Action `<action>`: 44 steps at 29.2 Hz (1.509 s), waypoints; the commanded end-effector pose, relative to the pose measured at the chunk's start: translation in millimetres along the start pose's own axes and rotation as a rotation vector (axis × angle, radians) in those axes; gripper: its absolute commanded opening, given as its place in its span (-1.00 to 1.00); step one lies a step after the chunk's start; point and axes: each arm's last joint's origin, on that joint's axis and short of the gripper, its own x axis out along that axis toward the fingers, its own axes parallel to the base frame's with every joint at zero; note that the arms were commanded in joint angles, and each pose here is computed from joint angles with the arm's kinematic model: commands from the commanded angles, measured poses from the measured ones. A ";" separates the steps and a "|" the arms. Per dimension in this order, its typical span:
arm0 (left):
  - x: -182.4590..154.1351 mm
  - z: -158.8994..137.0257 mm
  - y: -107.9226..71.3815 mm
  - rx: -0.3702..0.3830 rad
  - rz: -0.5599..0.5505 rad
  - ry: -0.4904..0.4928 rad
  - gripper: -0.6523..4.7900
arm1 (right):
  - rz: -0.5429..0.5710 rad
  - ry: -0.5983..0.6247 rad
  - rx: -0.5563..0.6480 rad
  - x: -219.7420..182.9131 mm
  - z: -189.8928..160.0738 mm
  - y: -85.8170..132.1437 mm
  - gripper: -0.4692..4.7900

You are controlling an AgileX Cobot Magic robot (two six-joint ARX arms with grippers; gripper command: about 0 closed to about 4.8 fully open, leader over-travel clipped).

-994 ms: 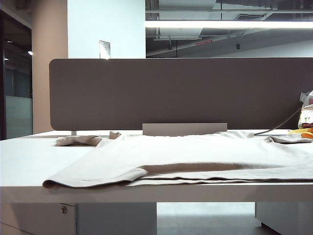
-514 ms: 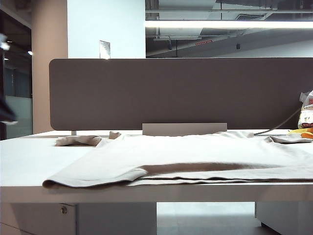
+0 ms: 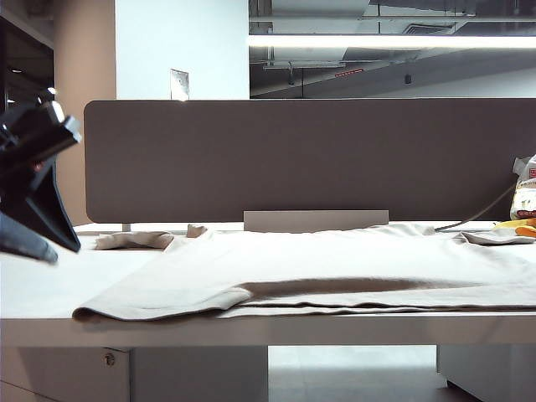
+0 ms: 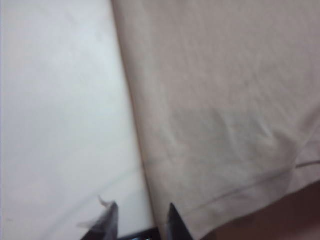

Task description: Fold the bottom side of the T-shirt horizontally towards the center, about one-third of the way, then fold the sleeve back towards the center, creating a straight line along the edge of the T-shirt, and finally fold the bottom of the T-shirt up towards the top, creating a neat rectangle.

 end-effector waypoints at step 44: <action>29.2 -8.6 4.4 -0.119 -0.149 0.202 0.15 | 0.062 0.260 0.080 65.0 -14.8 -27.4 0.26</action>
